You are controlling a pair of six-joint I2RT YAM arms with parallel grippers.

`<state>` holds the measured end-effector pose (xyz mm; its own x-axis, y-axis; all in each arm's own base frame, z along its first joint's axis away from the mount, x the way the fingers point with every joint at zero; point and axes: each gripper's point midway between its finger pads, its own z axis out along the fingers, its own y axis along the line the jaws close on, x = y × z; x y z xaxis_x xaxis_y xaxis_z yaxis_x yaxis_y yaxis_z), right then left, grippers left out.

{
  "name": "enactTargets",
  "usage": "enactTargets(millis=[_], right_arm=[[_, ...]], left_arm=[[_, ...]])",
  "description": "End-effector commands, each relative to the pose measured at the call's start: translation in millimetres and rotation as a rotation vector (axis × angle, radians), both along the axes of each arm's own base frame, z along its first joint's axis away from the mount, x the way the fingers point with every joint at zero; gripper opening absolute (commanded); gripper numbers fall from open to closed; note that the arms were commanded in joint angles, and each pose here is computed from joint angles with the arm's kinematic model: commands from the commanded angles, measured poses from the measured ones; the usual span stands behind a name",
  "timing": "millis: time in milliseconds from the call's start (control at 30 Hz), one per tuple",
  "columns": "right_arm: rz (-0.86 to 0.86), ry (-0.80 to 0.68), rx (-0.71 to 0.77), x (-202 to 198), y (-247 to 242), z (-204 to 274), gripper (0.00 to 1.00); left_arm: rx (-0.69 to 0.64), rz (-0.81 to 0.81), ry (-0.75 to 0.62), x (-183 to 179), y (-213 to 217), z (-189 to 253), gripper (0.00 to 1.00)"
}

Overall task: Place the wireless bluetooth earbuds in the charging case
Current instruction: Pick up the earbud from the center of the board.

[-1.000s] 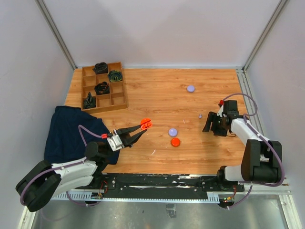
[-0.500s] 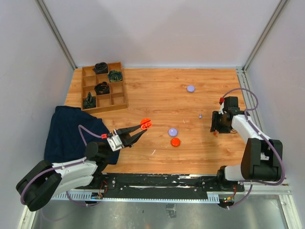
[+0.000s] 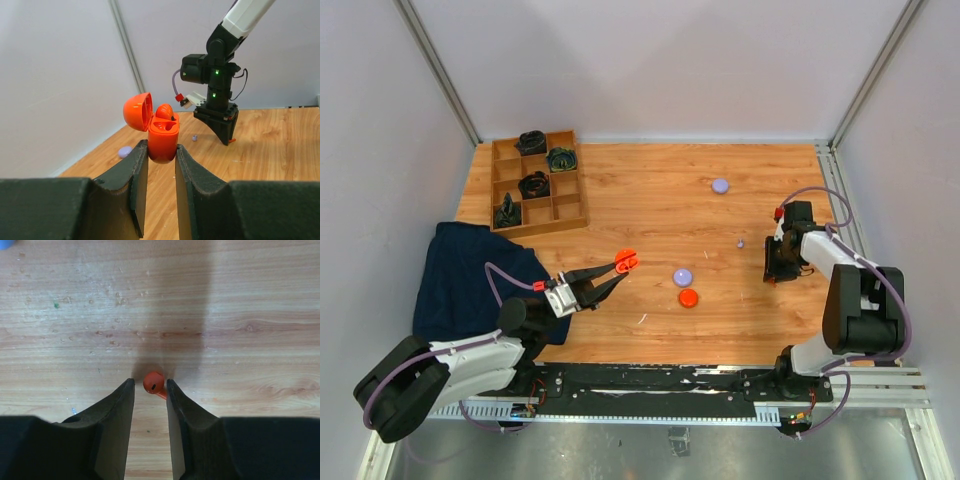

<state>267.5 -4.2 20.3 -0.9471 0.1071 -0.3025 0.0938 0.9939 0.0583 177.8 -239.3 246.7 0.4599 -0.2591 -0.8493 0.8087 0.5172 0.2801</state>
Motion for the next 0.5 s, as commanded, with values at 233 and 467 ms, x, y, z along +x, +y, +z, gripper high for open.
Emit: enactTargets(millis=[233, 467], right_arm=[[0.016, 0.057, -0.009, -4.2, 0.3, -7.7, 0.26], [0.023, 0.028, 0.022, -3.8, 8.0, -0.9, 0.16]], left_arm=[[-0.017, -0.011, -0.037, -5.6, 0.6, 6.8, 0.0], [-0.012, -0.011, -0.03, -4.0, -0.7, 5.3, 0.0]])
